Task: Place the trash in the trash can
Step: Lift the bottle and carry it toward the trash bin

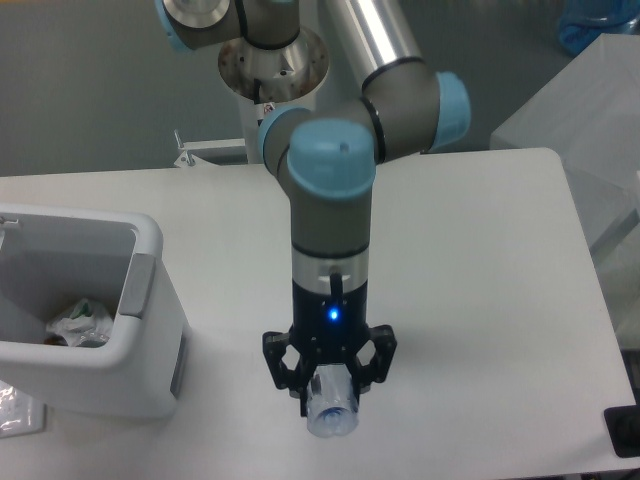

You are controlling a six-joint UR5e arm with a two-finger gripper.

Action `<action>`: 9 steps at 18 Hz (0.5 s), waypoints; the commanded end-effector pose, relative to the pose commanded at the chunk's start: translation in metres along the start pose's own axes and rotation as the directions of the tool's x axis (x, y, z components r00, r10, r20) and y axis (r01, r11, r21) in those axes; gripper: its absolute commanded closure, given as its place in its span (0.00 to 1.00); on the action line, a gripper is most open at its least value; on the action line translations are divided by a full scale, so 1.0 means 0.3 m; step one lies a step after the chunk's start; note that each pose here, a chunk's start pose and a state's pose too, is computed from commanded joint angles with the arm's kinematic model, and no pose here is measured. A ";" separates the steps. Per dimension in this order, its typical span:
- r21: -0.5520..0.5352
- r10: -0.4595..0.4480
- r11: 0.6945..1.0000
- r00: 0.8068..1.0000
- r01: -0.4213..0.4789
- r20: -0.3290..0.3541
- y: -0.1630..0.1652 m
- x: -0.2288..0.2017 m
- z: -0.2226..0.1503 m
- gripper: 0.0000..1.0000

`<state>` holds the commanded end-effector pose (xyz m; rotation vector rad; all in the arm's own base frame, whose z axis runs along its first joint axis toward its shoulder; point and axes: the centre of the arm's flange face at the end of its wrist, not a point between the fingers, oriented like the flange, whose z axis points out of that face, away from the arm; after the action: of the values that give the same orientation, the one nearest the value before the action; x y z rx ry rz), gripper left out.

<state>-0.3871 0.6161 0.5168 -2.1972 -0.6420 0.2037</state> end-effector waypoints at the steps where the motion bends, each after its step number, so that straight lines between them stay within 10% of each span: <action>1: 0.030 -0.004 1.000 1.000 0.004 -0.015 -0.031 0.032 -0.042 0.40; 9: 0.137 0.070 0.989 0.994 -0.058 -0.082 -0.126 0.282 -0.284 0.40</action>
<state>-0.2990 0.6221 0.6066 -2.0858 -0.4956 0.1786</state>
